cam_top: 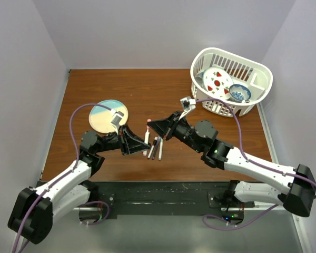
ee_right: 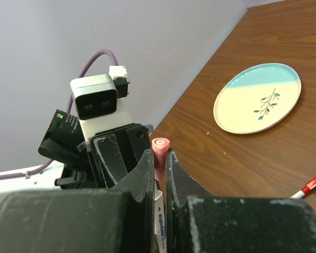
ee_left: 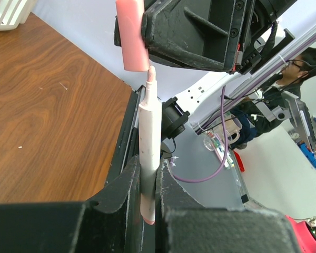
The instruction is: Insert the pens into the pen caps
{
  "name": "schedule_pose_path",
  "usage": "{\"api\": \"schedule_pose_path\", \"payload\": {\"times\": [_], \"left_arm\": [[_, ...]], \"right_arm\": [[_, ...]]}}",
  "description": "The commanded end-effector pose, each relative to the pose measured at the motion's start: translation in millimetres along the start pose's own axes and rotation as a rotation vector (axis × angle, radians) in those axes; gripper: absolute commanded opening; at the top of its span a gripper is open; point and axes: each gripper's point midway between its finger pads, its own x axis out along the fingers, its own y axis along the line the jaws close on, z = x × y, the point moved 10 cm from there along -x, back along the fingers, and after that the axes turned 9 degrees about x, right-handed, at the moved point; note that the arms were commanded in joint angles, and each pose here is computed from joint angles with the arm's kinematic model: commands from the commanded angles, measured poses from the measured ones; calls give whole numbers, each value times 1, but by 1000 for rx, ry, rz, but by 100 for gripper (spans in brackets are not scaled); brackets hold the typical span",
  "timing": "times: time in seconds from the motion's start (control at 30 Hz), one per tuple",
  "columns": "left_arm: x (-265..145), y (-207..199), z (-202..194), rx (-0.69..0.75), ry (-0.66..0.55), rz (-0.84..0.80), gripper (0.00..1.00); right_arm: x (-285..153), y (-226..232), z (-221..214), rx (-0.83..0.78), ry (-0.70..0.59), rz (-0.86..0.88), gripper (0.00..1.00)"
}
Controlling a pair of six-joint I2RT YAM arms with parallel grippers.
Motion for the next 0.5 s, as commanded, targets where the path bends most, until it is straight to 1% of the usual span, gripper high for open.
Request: {"api": "schedule_pose_path", "payload": {"times": [0.0,0.33,0.47], "left_arm": [[1,-4,4,39,-25,-19,0],[1,-4,4,39,-22,-23,0],[1,-4,4,40,-23,-23,0]], "right_arm": [[-4,19,15,-9,-31,40,0],[0,19,17,-28,-35,26,0],[2,26,24,-51,-46,32,0]]}}
